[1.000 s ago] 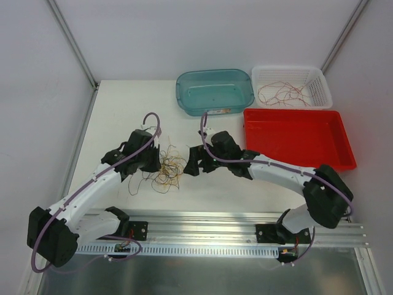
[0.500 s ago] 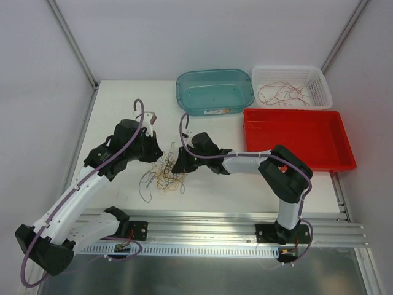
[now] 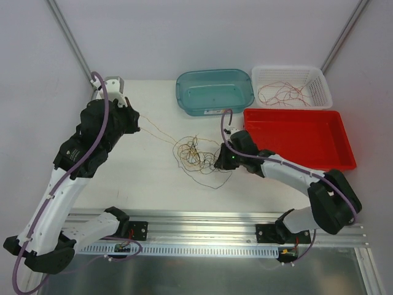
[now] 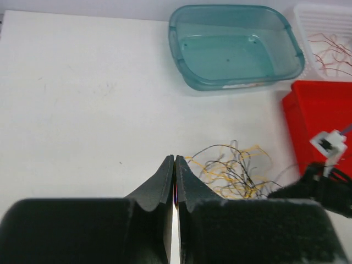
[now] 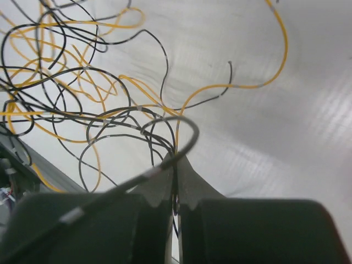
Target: Untangle the cables
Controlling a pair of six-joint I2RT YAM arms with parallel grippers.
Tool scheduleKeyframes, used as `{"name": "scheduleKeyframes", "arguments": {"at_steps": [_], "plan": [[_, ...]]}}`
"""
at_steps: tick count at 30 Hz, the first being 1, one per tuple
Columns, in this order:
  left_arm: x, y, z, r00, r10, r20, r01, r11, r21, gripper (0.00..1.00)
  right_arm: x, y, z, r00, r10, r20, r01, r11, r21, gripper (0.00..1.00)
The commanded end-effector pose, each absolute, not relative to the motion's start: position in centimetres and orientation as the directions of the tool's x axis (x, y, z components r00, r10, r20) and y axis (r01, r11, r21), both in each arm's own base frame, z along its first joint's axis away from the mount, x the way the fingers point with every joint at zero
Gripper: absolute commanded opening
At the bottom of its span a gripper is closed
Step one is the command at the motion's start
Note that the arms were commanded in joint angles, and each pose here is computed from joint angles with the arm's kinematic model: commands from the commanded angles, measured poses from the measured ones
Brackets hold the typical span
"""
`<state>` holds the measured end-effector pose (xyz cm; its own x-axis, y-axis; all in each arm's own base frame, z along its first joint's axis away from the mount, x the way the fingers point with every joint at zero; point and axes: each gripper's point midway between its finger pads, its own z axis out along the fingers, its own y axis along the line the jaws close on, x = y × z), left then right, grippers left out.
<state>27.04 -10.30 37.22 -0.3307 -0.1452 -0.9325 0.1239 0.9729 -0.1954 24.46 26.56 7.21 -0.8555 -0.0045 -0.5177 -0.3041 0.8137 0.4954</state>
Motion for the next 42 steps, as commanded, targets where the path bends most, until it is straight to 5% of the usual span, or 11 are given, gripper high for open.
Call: {"name": "scheduleKeyframes", "arguments": {"at_steps": [1, 7, 11, 12, 19, 26, 36, 42], "plan": [[28.0, -8.3, 35.9, -0.330, -0.108, -0.938, 0.004, 0.993, -0.116, 0.00, 23.9, 23.4, 8.4, -0.824, -0.088, -0.560, -0.338, 0.869, 0.361, 0.01], [27.8, -9.9, 31.8, -0.431, -0.111, -0.895, 0.045, 0.989, -0.144, 0.00, 24.1, 22.4, 10.3, -0.807, -0.128, -0.576, -0.357, 0.884, 0.303, 0.07], [26.8, -12.0, 28.4, -0.527, -0.089, -0.845, 0.134, 0.973, -0.186, 0.00, 23.6, 23.7, 13.1, -0.787, -0.153, -0.598, -0.423, 0.839, 0.343, 0.48], [26.5, -12.4, 27.0, -0.558, -0.080, -0.826, 0.145, 0.970, -0.193, 0.00, 23.7, 24.2, 14.3, -0.775, -0.157, -0.612, -0.446, 0.823, 0.353, 0.51], [24.8, -14.5, 23.2, -0.669, -0.065, -0.741, 0.207, 0.940, -0.270, 0.00, 22.4, 29.6, 19.9, -0.679, -0.226, -0.699, -0.611, 0.701, 0.367, 0.66], [24.2, -14.1, 24.2, -0.643, -0.083, -0.761, 0.212, 0.936, -0.281, 0.00, 24.0, 36.6, 18.1, -0.668, -0.242, -0.704, -0.655, 0.641, 0.401, 0.74], [23.3, -13.2, 28.6, -0.549, -0.122, -0.827, 0.237, 0.926, -0.293, 0.00, 28.5, 37.4, 7.7, -0.765, -0.246, -0.595, -0.464, 0.852, 0.244, 0.70], [23.3, -7.8, 36.5, -0.362, -0.153, -0.920, 0.074, 0.979, -0.192, 0.00, 28.7, 33.1, 4.5, -0.828, -0.171, -0.534, -0.355, 0.897, 0.262, 0.26]]}}
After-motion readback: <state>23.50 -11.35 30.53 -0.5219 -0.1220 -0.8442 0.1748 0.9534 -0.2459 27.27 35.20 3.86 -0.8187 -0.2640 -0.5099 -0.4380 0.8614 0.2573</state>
